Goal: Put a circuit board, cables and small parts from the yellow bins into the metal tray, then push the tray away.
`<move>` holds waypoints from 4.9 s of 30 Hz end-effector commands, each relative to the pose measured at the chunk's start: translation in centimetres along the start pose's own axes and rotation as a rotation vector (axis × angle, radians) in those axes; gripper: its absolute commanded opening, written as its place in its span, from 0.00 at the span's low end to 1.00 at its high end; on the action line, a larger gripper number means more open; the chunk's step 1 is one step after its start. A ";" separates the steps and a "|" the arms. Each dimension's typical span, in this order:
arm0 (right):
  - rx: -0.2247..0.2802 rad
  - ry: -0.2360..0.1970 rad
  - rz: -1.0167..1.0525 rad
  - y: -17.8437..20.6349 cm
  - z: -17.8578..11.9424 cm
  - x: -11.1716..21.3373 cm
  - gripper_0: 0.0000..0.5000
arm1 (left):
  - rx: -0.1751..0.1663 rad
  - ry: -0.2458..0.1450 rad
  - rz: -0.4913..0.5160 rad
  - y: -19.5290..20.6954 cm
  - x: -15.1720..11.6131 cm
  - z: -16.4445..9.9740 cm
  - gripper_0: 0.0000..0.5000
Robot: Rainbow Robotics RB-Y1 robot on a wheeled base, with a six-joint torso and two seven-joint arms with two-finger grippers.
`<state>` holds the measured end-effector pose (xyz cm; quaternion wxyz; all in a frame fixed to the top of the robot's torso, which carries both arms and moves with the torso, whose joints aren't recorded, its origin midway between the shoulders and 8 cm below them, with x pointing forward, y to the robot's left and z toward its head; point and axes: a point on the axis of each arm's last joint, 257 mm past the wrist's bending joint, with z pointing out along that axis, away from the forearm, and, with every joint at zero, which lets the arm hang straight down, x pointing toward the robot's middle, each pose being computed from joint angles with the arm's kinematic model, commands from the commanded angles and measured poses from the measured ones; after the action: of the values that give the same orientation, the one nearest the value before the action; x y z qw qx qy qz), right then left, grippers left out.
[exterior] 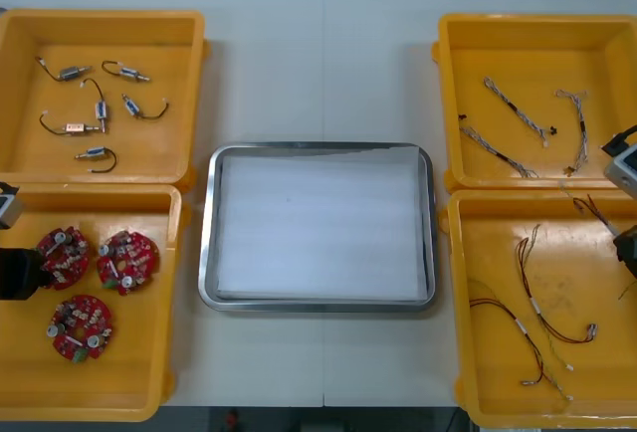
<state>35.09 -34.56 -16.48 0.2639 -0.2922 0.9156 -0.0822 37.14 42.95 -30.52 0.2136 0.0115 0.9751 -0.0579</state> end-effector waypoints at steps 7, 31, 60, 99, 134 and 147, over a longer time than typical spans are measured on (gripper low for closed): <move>0.055 -0.039 -0.164 1.2 -2.6 -3.1 0.00 | -0.017 0.018 0.000 0.8 0.2 -0.7 0.00; -0.036 -0.056 -0.316 4.8 -2.8 -5.2 0.00 | -0.077 0.056 0.030 -3.6 -5.0 -10.4 0.00; -0.036 -0.047 -0.332 5.1 -2.5 -5.3 0.00 | 0.068 0.076 0.247 -24.9 -7.4 -12.6 0.00; -0.037 -0.047 -0.309 5.2 -2.5 -5.3 0.00 | 0.049 0.104 0.396 -32.5 -4.5 -0.1 0.00; -0.044 -0.048 -0.288 5.3 -2.5 -5.3 0.00 | 0.015 0.077 0.429 -30.1 -4.9 2.3 1.00; -0.033 -0.054 -0.324 4.8 -3.4 -6.0 0.00 | 0.050 0.115 0.394 -31.5 -5.6 -2.4 1.00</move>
<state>34.75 -27.24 -14.46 0.2573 -0.4276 0.8631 -0.0777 38.74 13.24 -27.17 0.1366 0.1846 0.9730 -0.0214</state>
